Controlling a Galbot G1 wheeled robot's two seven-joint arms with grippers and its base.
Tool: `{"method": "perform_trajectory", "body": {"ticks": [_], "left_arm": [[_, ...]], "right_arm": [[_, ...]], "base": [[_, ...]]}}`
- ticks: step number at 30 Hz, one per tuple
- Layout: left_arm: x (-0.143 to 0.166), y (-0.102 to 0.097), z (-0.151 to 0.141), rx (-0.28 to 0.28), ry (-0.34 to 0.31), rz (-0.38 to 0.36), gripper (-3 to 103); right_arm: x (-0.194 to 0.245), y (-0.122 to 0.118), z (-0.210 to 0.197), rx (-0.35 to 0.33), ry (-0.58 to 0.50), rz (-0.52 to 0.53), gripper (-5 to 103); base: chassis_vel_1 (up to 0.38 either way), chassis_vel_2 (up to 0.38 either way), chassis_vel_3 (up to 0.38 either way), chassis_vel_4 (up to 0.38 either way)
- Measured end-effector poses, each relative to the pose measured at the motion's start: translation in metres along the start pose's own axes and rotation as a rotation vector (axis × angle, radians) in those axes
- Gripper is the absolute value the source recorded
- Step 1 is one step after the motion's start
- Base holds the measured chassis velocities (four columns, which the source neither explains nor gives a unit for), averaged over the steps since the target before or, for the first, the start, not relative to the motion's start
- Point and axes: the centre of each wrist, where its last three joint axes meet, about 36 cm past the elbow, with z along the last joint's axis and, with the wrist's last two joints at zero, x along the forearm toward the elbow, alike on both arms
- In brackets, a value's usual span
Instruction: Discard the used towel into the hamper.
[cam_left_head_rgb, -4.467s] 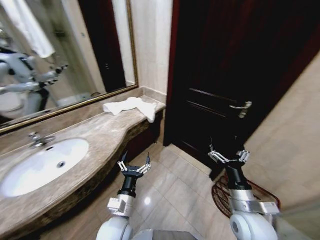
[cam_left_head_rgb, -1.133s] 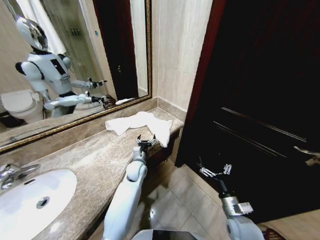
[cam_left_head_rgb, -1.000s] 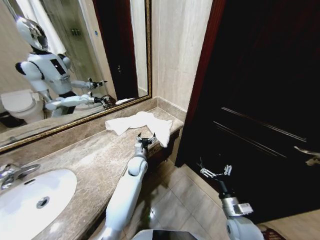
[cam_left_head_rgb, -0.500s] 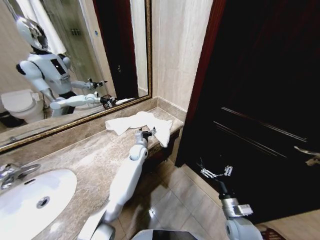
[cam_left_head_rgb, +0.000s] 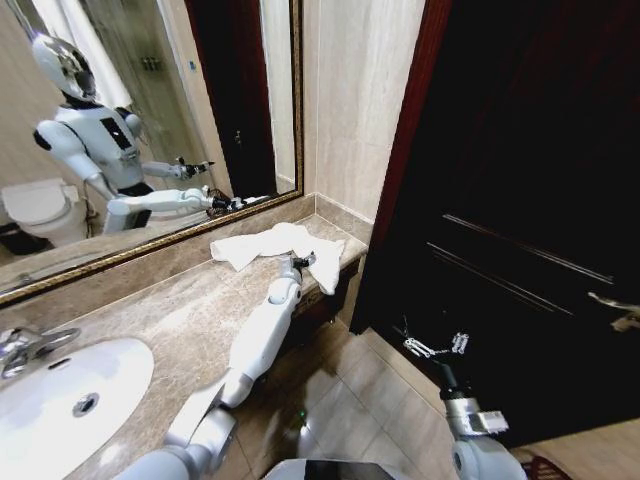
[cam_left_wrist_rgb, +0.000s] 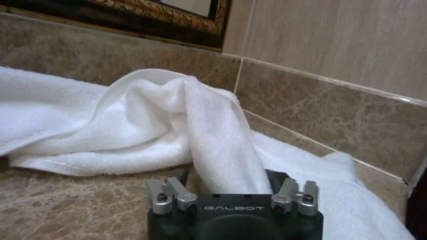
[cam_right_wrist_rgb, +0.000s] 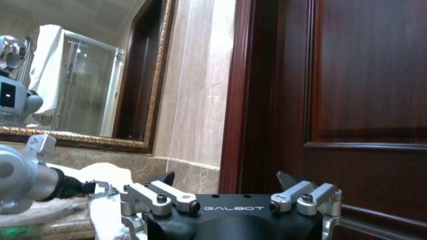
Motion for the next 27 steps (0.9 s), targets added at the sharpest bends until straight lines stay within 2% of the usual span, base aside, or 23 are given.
{"method": "perform_trajectory", "body": {"ticks": [1, 2, 6, 7, 8, 11, 13, 14, 15, 16, 18, 20, 25, 27], "left_arm": [[-0.001, 0.001, 0.001, -0.004, -0.002, 0.007, 76], [-0.001, 0.001, 0.001, -0.004, -0.002, 0.007, 76], [-0.002, 0.006, 0.002, -0.013, -0.01, 0.039, 54], [-0.002, 0.006, 0.002, -0.013, -0.01, 0.039, 54], [-0.002, 0.006, 0.002, -0.012, -0.015, 0.049, 48], [-0.002, 0.006, 0.003, -0.012, -0.021, 0.064, 43], [-0.001, 0.008, 0.005, -0.013, -0.023, 0.077, 32], [-0.001, 0.008, 0.005, -0.013, -0.023, 0.077, 32], [0.0, 0.009, 0.006, -0.013, -0.025, 0.083, 26], [0.001, 0.009, 0.006, -0.011, -0.029, 0.091, 15], [0.001, 0.01, 0.006, -0.01, -0.031, 0.095, 15], [0.003, 0.013, 0.008, -0.01, -0.036, 0.104, 5], [0.006, 0.018, 0.007, -0.005, -0.058, 0.117, 1], [0.012, 0.023, 0.008, -0.001, -0.111, 0.136, 1]], "right_arm": [[0.0, 0.0, 0.0, -0.001, -0.001, 0.0, 100], [0.0, 0.0, 0.0, -0.001, -0.001, 0.0, 100], [0.0, 0.001, -0.001, -0.003, -0.003, 0.001, 100], [0.0, 0.001, -0.001, -0.003, -0.003, 0.001, 100], [0.0, 0.001, -0.001, -0.003, -0.003, 0.0, 100], [0.0, 0.001, -0.002, -0.003, -0.005, -0.001, 100], [-0.001, 0.001, -0.002, -0.003, -0.007, 0.0, 100], [-0.001, 0.001, -0.002, -0.003, -0.007, 0.0, 100], [0.0, 0.001, -0.002, -0.003, -0.008, 0.001, 100], [0.0, 0.001, -0.002, -0.003, -0.01, 0.002, 100], [0.0, 0.001, -0.002, -0.003, -0.012, 0.003, 100], [0.0, 0.001, -0.001, -0.005, -0.013, 0.006, 100], [0.0, 0.001, -0.001, -0.006, -0.015, 0.008, 100], [0.0, 0.001, -0.002, -0.006, -0.017, 0.009, 100]], "base": [[0.0, 0.0, 0.0, 0.0], [0.0, 0.0, 0.0, 0.0], [0.0, 0.0, 0.0, 0.0], [0.0, 0.0, 0.0, 0.0], [0.0, 0.0, 0.0, 0.0], [0.0, 0.0, 0.0, 0.0], [0.0, 0.0, 0.0, 0.0], [0.0, 0.0, 0.0, 0.0], [0.0, 0.0, 0.0, 0.0], [0.0, 0.0, 0.0, 0.0], [0.0, 0.0, 0.0, 0.0], [0.0, 0.0, 0.0, 0.0], [0.0, 0.0, 0.0, 0.0], [0.0, 0.0, 0.0, 0.0]]}}
